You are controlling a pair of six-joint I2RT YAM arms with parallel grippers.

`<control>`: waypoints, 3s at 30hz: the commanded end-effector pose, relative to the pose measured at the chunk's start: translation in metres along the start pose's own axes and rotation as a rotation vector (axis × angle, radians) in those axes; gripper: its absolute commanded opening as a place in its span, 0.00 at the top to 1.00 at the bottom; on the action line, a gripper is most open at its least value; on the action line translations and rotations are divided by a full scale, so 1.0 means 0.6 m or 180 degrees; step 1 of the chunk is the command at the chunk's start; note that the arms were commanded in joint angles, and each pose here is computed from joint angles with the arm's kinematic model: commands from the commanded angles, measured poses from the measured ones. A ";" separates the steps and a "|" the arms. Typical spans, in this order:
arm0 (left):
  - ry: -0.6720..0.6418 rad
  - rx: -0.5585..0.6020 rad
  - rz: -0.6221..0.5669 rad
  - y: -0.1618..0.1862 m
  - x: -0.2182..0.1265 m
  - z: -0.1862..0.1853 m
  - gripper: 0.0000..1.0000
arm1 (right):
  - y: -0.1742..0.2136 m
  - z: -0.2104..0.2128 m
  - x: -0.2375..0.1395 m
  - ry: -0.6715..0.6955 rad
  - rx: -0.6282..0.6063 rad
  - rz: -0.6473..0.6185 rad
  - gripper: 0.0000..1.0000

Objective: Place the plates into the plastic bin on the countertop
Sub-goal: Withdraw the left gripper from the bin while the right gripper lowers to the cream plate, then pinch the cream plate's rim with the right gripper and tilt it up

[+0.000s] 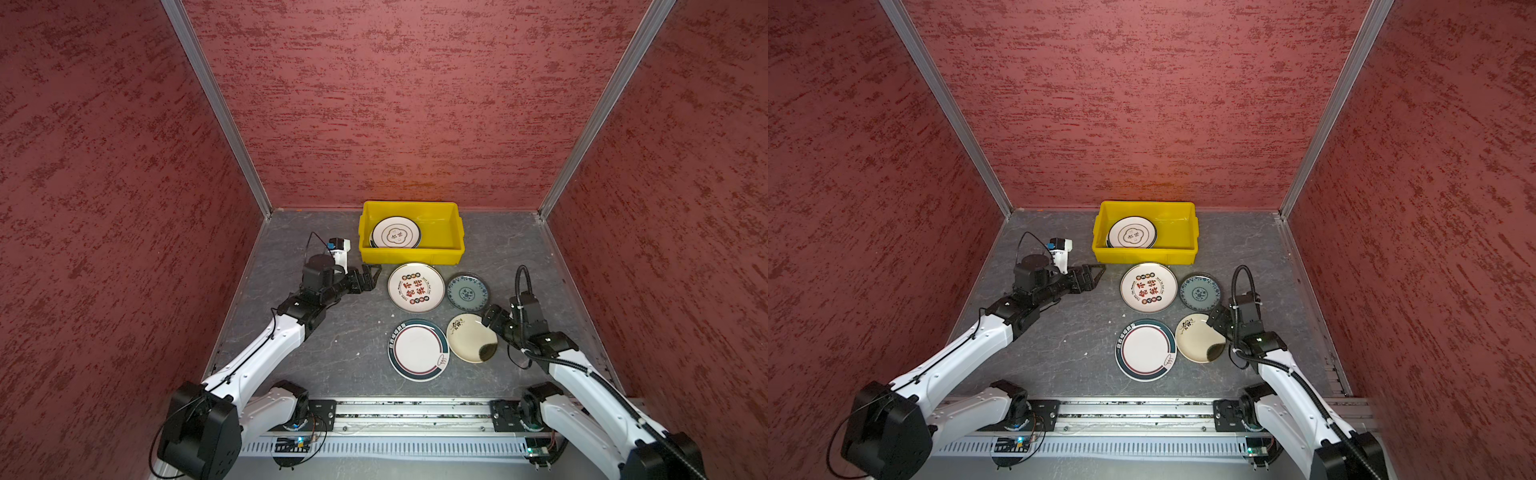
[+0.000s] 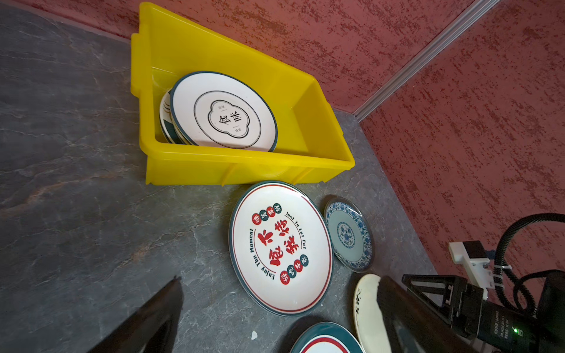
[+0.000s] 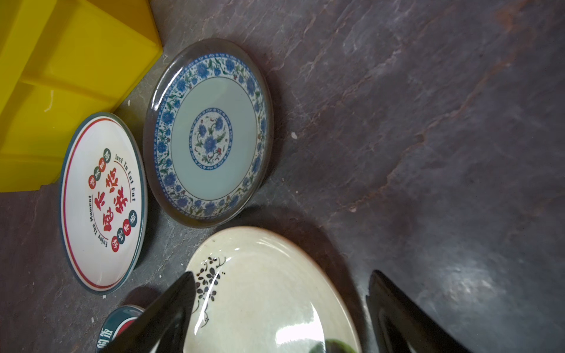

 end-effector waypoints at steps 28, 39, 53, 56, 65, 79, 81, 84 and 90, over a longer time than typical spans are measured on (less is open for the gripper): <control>0.0202 -0.0222 0.0268 0.053 0.066 0.038 0.01 | 0.066 0.003 0.019 -0.0459 -0.0141 0.0671 0.37; 0.0283 -0.0095 0.0308 0.057 0.061 0.034 0.01 | 0.074 -0.010 0.028 -0.0426 -0.0106 0.0599 0.50; 0.0304 -0.0123 0.0332 0.057 0.061 0.036 0.01 | 0.085 -0.020 0.037 -0.0448 0.0077 0.0550 0.61; 0.0310 -0.0126 0.0332 0.057 0.061 0.035 0.01 | 0.083 -0.023 0.037 -0.0408 0.0086 0.0517 0.62; 0.0348 -0.0124 0.0349 0.057 0.061 0.034 0.01 | 0.085 -0.024 0.039 -0.0444 0.0138 0.0495 0.72; 0.0391 -0.0141 0.0378 0.057 0.061 0.033 0.01 | 0.076 -0.024 0.033 -0.0377 0.0212 0.0440 0.94; 0.0409 -0.0137 0.0381 0.057 0.062 0.032 0.01 | 0.071 -0.020 0.029 -0.0391 0.0211 0.0411 0.94; 0.0423 -0.0143 0.0382 0.057 0.062 0.031 0.00 | 0.065 -0.018 0.024 -0.0382 0.0196 0.0366 0.97; 0.0433 -0.0150 0.0389 0.057 0.063 0.031 0.01 | 0.061 -0.019 0.014 -0.0355 0.0210 0.0312 1.00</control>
Point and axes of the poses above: each gripper's point midway between its finger pads, its own x axis out along the fingers, its own z axis along the line the jaws close on, y = z × x, the point moved 5 cm from there along -x, back along the fingers, and after that the axes turned 7 degrees about -x, right-handed, at the moved point
